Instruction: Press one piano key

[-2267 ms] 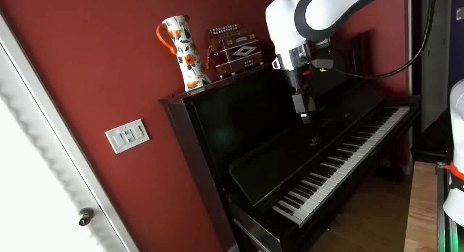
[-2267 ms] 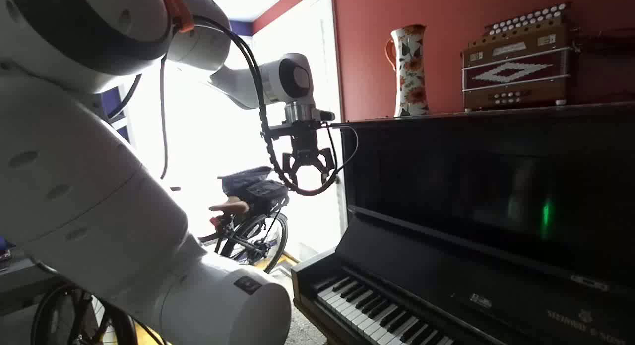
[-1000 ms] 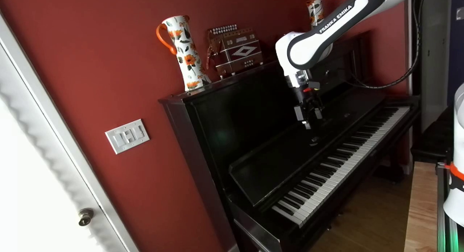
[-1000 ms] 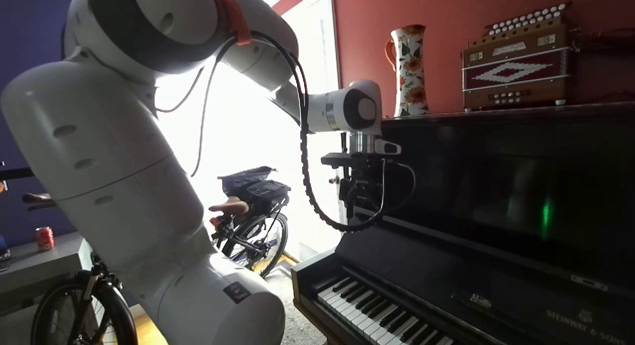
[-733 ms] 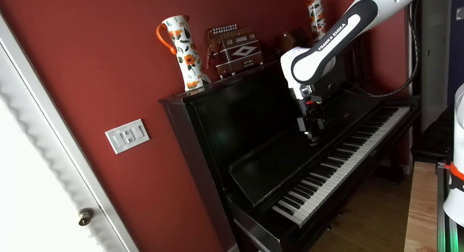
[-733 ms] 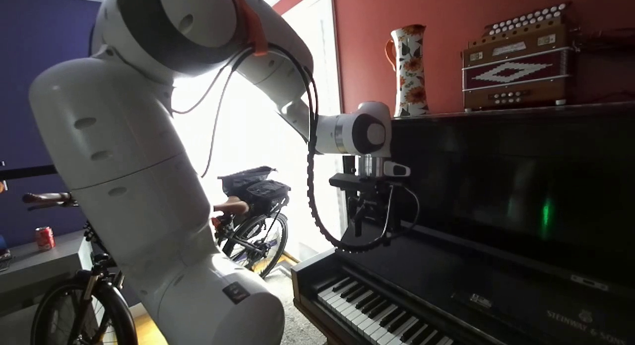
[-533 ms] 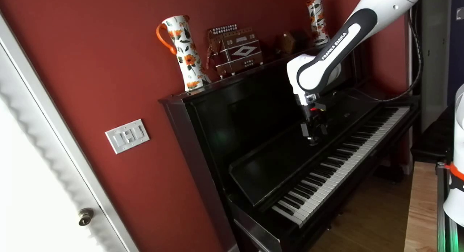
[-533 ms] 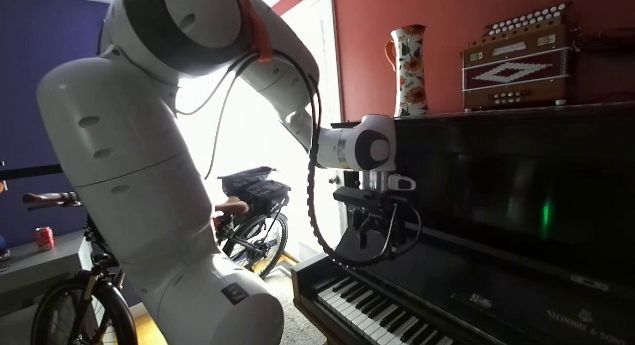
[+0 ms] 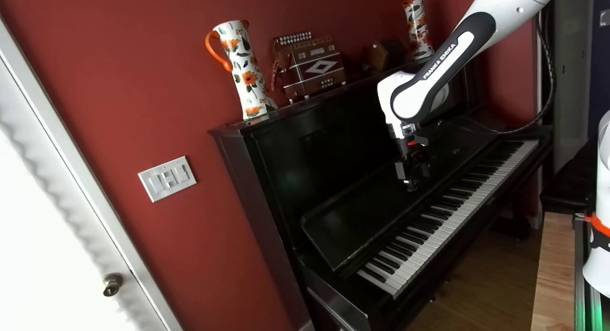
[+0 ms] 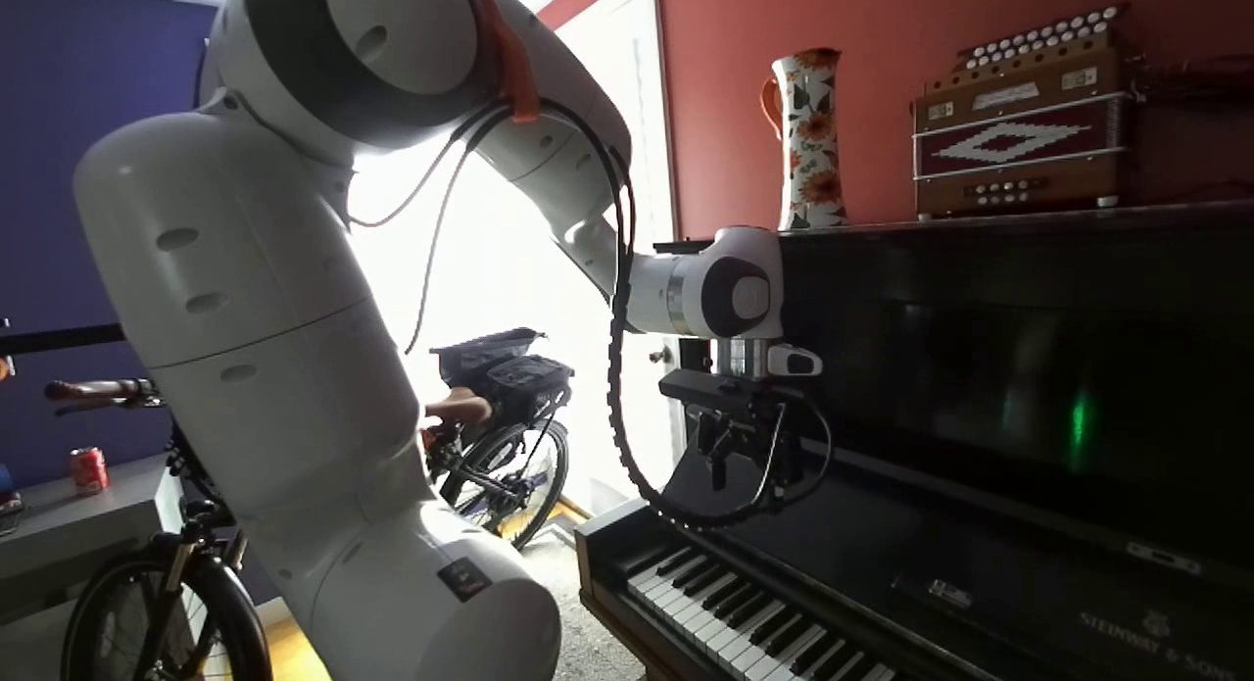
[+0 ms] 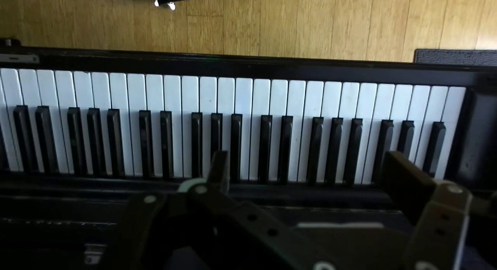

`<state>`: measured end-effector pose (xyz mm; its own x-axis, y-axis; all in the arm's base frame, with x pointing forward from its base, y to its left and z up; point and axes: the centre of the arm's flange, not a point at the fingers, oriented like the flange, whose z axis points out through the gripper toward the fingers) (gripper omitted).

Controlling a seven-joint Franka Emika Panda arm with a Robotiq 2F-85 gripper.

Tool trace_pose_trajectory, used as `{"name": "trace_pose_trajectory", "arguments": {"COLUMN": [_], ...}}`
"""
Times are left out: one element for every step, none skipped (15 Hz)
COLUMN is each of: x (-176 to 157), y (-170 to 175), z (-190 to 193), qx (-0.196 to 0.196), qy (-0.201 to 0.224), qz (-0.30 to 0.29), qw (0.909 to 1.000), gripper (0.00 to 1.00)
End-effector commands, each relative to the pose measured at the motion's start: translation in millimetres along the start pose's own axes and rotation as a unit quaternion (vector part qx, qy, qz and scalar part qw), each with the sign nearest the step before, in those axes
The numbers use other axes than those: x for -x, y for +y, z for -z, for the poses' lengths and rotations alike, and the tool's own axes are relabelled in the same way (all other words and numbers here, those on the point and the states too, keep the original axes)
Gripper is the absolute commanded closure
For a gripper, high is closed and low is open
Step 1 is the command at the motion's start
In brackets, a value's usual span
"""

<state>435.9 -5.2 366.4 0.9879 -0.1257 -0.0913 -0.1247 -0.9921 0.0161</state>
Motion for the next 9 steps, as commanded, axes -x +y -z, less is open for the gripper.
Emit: {"name": "trace_pose_trajectory", "arguments": {"x": [-0.6,0.1,1.4,3.1,4.9,6.5,8.6,10.5,12.7], "y": [9.4,14.6,18.5,22.6,27.4,31.5,35.7,39.5,43.6], "z": [-14.6,-26.2,-37.0,-48.6,-58.9,-68.0,-76.9,-85.8,-95.4], "qx": [0.007,0.011,0.008,0.002,0.015,0.013,0.011,0.004,-0.002], "qy": [0.003,-0.005,-0.009,-0.012,-0.014,-0.014,-0.013,-0.015,-0.015], "qz": [0.009,0.017,0.024,0.036,0.043,0.052,0.058,0.062,0.066], "qw": [0.9999,0.9998,0.9996,0.9993,0.9989,0.9984,0.9982,0.998,0.9977], "gripper": [0.0,0.0,0.0,0.0,0.0,0.0,0.16,0.26,0.32]}}
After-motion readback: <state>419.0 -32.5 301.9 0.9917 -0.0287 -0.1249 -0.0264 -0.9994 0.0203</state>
